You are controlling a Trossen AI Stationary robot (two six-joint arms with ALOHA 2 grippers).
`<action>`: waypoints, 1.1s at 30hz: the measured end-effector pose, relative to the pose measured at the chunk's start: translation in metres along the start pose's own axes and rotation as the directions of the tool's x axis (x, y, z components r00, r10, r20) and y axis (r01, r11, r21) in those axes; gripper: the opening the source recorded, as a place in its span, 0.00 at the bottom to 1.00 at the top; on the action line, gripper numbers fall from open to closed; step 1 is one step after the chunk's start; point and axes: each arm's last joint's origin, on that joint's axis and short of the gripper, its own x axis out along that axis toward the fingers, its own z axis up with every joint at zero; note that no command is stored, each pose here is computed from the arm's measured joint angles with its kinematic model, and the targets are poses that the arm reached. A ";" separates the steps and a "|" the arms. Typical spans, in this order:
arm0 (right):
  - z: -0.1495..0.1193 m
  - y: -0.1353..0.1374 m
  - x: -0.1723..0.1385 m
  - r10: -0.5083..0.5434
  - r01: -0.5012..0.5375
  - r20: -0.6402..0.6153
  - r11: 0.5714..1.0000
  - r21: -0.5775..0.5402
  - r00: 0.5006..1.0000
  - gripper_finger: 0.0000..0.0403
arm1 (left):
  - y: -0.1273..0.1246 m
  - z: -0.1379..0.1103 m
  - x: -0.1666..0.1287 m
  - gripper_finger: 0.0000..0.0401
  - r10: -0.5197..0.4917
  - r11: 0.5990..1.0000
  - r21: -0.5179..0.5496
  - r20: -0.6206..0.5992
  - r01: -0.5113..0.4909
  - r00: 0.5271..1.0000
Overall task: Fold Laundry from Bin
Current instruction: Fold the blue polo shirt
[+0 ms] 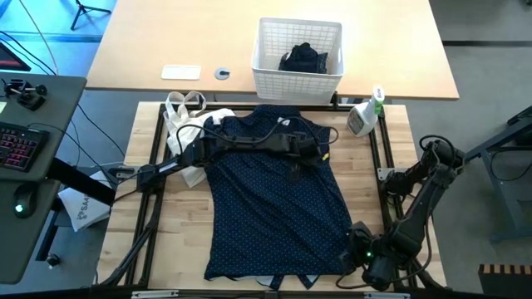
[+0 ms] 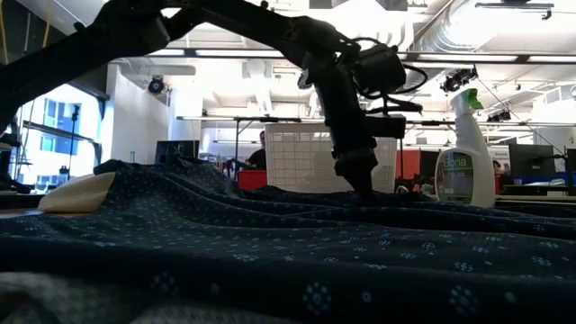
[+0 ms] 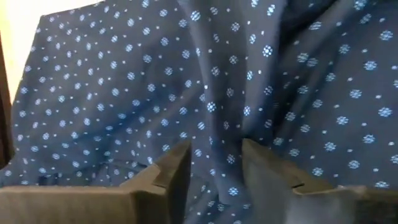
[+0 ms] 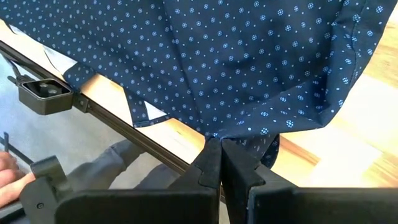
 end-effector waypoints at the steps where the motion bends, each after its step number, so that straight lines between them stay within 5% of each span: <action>1: 0.000 0.000 0.000 0.000 0.000 0.000 1.000 -0.001 1.000 0.00 | 0.001 0.000 0.000 0.30 0.002 1.000 0.004 0.000 -0.002 1.000; 8: -0.005 -0.003 -0.001 0.001 -0.001 -0.007 1.000 -0.005 1.000 0.00 | 0.007 -0.009 0.006 0.02 -0.068 0.997 0.032 -0.006 0.068 0.998; 12: -0.008 -0.004 -0.002 0.002 -0.002 -0.011 1.000 -0.001 1.000 0.00 | 0.013 -0.010 -0.005 0.01 -0.032 0.998 0.049 -0.035 0.034 0.999; 25: 0.000 0.007 0.008 0.101 -0.107 0.148 0.994 0.030 0.984 0.00 | 0.061 -0.019 -0.144 0.00 0.174 0.978 -0.121 0.007 -0.172 0.985; 33: -0.011 0.034 0.050 0.204 -0.200 0.110 0.979 -0.048 0.973 0.00 | 0.056 -0.077 -0.137 0.00 0.014 0.974 -0.214 -0.297 -0.081 0.955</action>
